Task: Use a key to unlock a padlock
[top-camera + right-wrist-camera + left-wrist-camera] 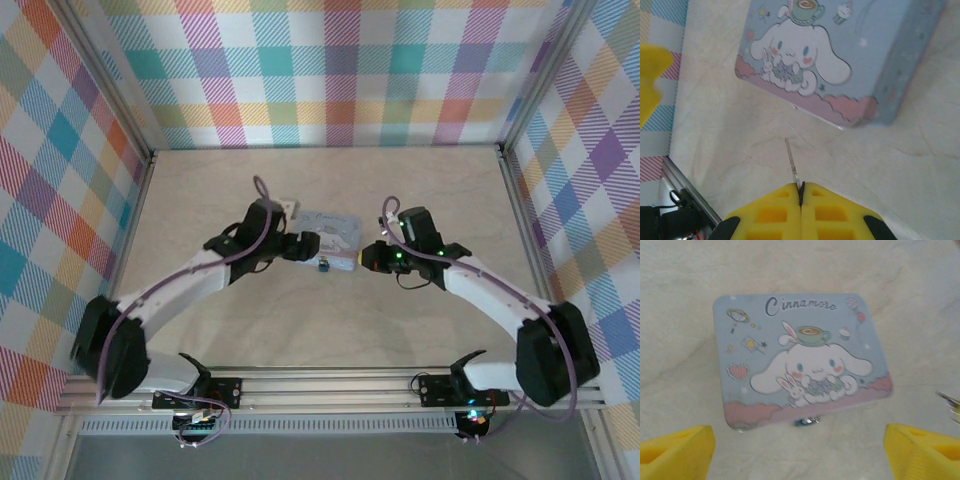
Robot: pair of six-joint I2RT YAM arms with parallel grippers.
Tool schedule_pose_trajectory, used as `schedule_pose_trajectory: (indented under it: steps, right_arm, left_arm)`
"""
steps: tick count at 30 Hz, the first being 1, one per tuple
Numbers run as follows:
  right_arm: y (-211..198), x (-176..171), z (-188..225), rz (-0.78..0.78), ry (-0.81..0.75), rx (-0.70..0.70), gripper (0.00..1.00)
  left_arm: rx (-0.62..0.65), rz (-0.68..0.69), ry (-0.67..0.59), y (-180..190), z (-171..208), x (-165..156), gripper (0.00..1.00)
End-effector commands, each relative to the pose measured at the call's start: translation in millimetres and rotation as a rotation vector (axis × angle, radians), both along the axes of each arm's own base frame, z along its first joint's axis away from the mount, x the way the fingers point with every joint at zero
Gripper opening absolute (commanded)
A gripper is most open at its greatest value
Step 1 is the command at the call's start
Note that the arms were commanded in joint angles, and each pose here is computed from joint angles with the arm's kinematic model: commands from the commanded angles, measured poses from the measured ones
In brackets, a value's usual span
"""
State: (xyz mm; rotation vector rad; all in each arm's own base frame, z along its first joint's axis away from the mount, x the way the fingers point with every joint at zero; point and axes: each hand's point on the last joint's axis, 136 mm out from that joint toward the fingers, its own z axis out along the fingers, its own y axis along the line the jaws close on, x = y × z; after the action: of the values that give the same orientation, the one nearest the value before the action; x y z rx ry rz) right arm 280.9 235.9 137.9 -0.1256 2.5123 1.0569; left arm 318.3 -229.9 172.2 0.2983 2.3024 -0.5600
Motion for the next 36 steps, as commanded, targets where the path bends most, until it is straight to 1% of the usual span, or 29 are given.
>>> schedule_pose_trajectory:
  steps: [1,3,6,11,13,19,24,27,31,36]
  right_arm:
    - [24.5,31.0,31.0,0.036,-0.096,0.132,0.01]
    - [29.5,44.6,26.4,0.031,-0.090,0.155,0.01]
    - [33.3,62.1,18.5,0.021,-0.088,0.165,0.01]
    - [35.9,81.5,-4.1,0.006,-0.055,0.153,0.01]
    - [36.7,83.2,-14.3,0.009,-0.032,0.145,0.01]
    - [33.5,74.0,-38.6,0.006,0.022,0.126,0.01]
    - [28.9,58.8,-58.1,-0.002,0.079,0.124,0.01]
    - [28.3,46.4,-65.6,0.000,0.108,0.124,0.00]
    - [30.5,30.0,-71.7,0.009,0.128,0.119,0.00]
    - [33.9,19.8,-75.8,0.017,0.140,0.110,0.01]
  left_arm:
    - [-0.133,0.001,0.011,-1.8,-5.4,-19.3,0.87]
    - [-0.179,0.009,0.017,2.9,-14.5,-31.3,0.87]
    - [-0.212,0.012,0.033,7.5,-28.1,-43.5,0.87]
    - [-0.234,-0.008,0.047,5.9,-42.0,-50.3,0.87]
    - [-0.224,-0.015,0.046,4.8,-46.3,-49.6,0.86]
    - [-0.213,-0.036,0.042,0.8,-56.8,-48.9,0.85]
    - [-0.205,-0.070,0.036,-7.7,-60.5,-48.0,0.83]
    - [-0.213,-0.093,0.029,-14.4,-61.5,-47.3,0.80]
    - [-0.215,-0.115,0.021,-22.4,-64.7,-46.0,0.78]
    - [-0.200,-0.116,0.016,-24.5,-73.6,-41.9,0.76]
